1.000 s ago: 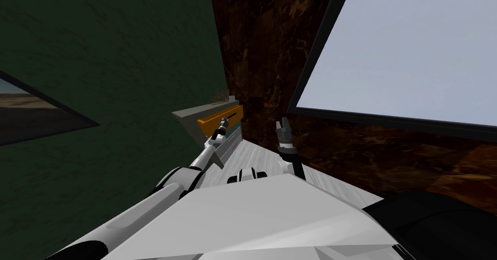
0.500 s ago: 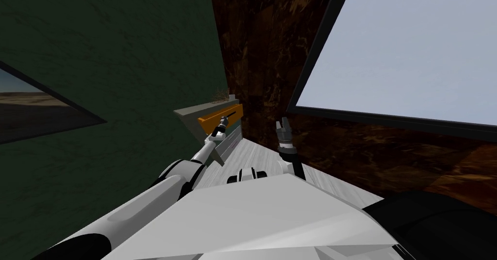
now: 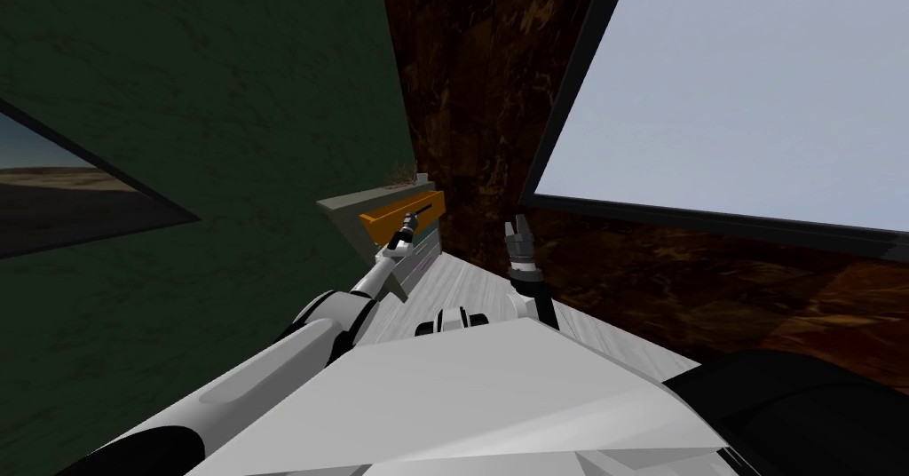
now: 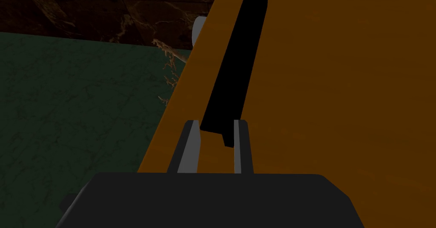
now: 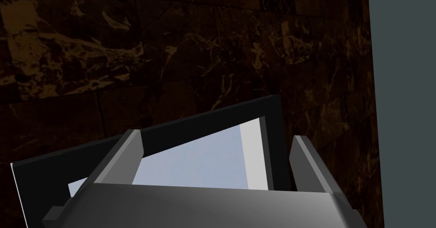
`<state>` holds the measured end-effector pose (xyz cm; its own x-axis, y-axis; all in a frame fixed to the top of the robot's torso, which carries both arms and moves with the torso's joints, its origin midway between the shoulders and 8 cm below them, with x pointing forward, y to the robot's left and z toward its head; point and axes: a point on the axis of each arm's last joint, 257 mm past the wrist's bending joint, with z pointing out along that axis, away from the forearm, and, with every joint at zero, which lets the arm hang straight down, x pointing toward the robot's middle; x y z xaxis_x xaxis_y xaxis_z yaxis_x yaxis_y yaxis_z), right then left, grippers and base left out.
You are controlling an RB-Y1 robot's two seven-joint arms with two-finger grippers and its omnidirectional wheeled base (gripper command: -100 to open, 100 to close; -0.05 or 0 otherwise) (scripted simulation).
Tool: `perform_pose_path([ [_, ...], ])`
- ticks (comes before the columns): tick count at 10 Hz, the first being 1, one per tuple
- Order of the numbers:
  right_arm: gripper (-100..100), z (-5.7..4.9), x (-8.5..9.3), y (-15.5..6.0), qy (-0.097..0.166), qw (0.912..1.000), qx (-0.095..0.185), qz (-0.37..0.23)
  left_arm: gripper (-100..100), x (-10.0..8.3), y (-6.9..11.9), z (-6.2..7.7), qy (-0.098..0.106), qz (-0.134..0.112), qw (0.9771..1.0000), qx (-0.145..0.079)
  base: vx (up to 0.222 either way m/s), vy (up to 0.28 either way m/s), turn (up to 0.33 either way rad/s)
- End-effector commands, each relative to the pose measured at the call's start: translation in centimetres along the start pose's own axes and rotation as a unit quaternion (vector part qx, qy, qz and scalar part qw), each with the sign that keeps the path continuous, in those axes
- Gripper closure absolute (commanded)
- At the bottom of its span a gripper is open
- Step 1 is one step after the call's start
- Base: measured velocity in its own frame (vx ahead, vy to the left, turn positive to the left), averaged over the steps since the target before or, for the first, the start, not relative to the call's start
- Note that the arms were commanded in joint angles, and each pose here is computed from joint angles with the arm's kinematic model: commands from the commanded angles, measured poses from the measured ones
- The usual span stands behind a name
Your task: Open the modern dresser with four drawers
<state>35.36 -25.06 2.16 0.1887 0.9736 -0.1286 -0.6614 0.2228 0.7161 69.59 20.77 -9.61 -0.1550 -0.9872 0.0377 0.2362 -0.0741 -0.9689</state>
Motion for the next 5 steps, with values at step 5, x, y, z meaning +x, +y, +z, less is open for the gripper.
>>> perform_pose_path([
  [5, 0, 0.0, 0.0, 0.0, 0.0, 1.0, 0.0, 0.0, -100, -0.3, -4.3, 3.1, 0.005, -0.003, 1.0, 0.0, -0.015, 0.006, 0.014],
])
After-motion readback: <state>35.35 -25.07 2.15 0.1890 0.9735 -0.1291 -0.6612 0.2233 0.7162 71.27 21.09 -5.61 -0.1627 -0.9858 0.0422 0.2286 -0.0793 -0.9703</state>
